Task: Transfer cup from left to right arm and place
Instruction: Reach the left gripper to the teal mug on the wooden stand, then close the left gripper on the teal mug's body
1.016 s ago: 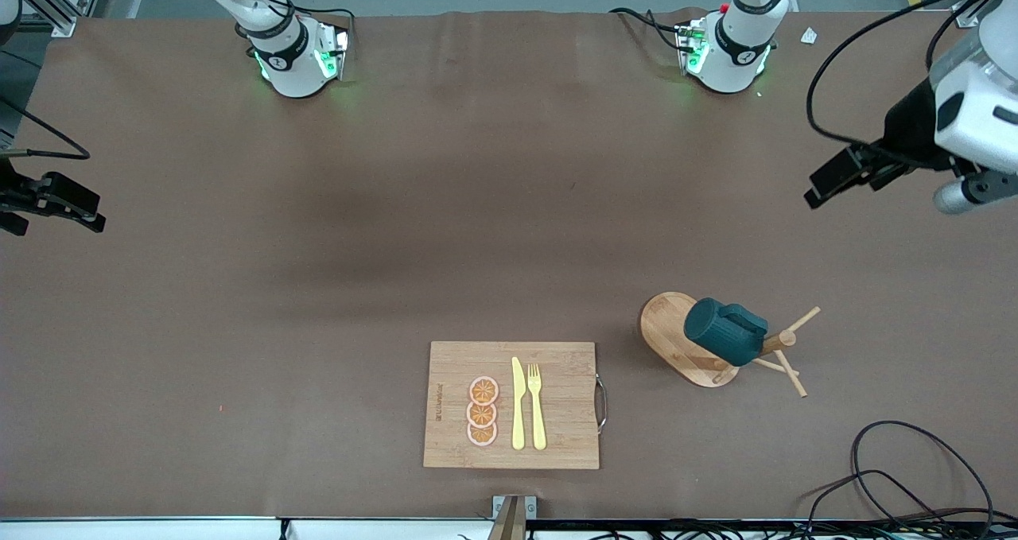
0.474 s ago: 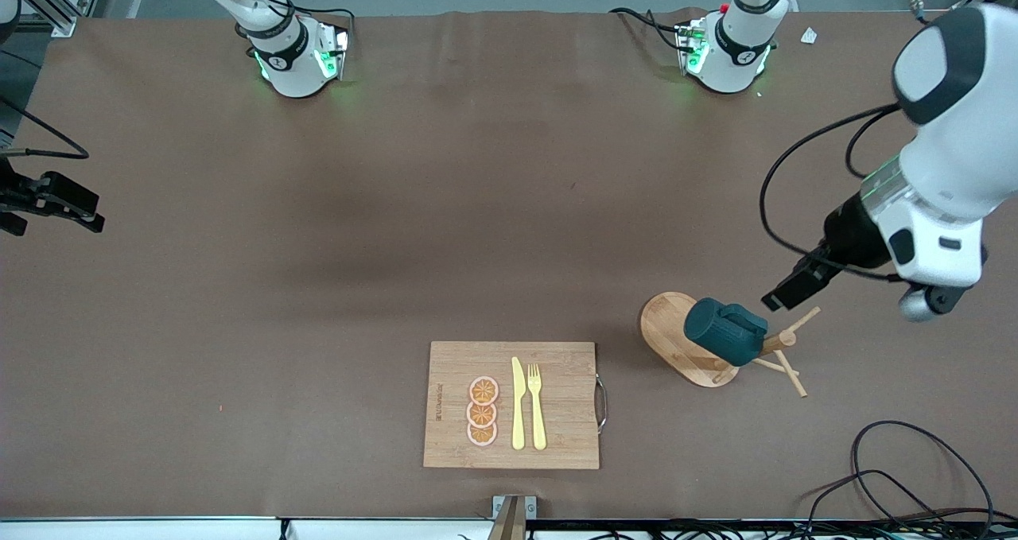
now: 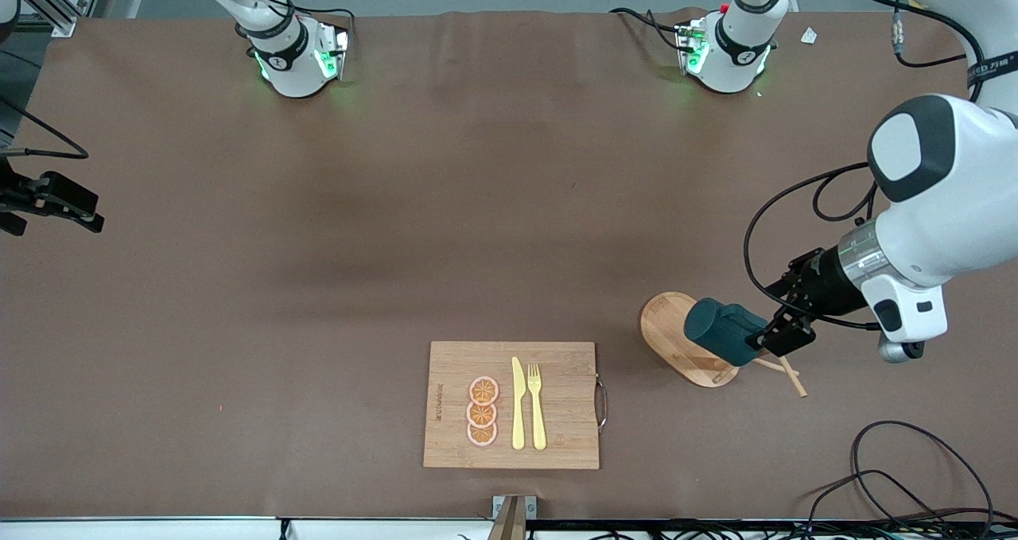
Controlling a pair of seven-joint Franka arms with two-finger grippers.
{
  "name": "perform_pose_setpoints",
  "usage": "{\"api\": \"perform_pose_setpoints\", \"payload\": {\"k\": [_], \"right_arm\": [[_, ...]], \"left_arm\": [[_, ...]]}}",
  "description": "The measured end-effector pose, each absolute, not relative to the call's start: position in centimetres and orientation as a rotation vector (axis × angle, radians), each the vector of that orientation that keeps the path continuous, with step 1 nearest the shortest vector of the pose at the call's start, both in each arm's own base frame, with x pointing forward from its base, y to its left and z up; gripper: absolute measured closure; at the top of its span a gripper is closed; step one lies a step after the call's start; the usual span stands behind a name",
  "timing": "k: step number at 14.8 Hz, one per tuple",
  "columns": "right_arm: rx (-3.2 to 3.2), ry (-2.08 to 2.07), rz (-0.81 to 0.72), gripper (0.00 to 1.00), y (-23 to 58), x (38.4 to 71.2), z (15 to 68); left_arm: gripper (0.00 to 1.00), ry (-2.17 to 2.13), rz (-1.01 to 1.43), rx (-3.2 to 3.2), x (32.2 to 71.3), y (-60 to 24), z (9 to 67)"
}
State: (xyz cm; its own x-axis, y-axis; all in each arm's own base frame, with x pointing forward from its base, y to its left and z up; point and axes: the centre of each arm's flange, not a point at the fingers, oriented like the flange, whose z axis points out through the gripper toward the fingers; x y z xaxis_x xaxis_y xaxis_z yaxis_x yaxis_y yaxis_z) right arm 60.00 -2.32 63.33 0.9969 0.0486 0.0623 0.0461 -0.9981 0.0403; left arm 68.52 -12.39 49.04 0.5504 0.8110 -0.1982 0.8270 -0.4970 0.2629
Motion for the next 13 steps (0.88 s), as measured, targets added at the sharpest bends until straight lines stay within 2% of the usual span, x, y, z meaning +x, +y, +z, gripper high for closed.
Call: {"api": "perform_pose_setpoints", "payload": {"k": [8,13], "right_arm": [[3.100,0.074,0.099,0.00,-2.3,60.0,63.3],[3.100,0.073,0.099,0.00,-2.3,60.0,63.3]], "left_arm": [[0.00,1.446,-0.220,2.414,69.9,-11.2,42.7],[0.00,1.460,-0.274,2.396,70.0,-11.4,40.8]]}}
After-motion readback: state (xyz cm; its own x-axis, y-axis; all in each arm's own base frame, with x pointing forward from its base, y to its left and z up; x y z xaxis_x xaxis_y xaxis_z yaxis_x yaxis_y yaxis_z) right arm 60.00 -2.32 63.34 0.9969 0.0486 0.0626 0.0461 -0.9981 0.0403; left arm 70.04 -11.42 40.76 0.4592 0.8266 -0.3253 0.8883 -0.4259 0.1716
